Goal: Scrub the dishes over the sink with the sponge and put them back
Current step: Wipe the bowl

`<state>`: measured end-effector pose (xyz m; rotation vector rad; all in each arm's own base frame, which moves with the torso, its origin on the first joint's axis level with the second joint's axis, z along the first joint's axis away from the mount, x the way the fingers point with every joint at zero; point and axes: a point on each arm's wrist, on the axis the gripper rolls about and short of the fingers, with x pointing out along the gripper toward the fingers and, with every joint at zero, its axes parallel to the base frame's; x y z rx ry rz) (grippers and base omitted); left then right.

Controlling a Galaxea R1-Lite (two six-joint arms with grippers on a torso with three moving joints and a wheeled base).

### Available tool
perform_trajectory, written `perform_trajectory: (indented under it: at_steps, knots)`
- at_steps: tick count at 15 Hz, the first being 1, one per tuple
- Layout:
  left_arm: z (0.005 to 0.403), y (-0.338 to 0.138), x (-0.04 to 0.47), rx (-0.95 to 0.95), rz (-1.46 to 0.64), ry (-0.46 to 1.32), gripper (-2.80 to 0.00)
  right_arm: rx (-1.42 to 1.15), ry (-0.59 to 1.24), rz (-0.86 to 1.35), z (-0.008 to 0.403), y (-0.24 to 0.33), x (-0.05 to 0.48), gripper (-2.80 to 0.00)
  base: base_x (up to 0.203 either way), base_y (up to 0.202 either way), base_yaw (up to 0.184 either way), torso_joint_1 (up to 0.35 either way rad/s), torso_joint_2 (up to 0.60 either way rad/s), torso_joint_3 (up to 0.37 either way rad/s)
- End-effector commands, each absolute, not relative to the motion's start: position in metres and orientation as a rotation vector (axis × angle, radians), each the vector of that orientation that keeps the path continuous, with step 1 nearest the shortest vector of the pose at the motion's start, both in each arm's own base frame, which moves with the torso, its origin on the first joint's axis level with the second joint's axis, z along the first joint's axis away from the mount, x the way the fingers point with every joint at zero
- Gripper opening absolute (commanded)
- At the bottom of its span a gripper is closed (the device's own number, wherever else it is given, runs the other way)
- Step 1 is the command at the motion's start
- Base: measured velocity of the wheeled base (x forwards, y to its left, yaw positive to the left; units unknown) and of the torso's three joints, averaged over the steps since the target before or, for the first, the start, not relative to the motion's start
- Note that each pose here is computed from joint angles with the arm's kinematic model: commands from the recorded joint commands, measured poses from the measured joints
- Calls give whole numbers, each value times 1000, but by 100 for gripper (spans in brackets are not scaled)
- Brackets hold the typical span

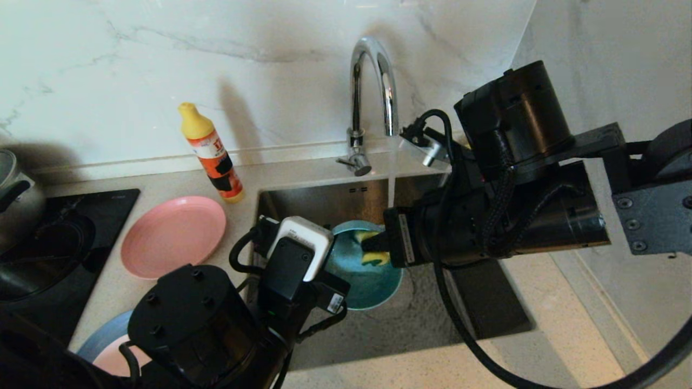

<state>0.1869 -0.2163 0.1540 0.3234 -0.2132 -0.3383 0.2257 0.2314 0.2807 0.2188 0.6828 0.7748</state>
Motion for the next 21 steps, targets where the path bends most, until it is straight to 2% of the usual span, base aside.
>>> perform_trajectory:
  at_steps: [1,7,17,21]
  knots:
    - [156,-215,186,318,-331,-219,-280,217,687,757,286,219,221,-280,0,0,0,0,0,0]
    - [162,-213,187,301,-319,-238,-280,195,757,740,269,217,217,-280,0,0,0,0,0,0]
    - [165,-211,192,292,-298,-245,-280,131,836,839,254,250,193,-280,0,0,0,0,0,0]
    - [165,-212,192,290,-297,-245,-280,116,860,846,243,268,199,-280,0,0,0,0,0,0]
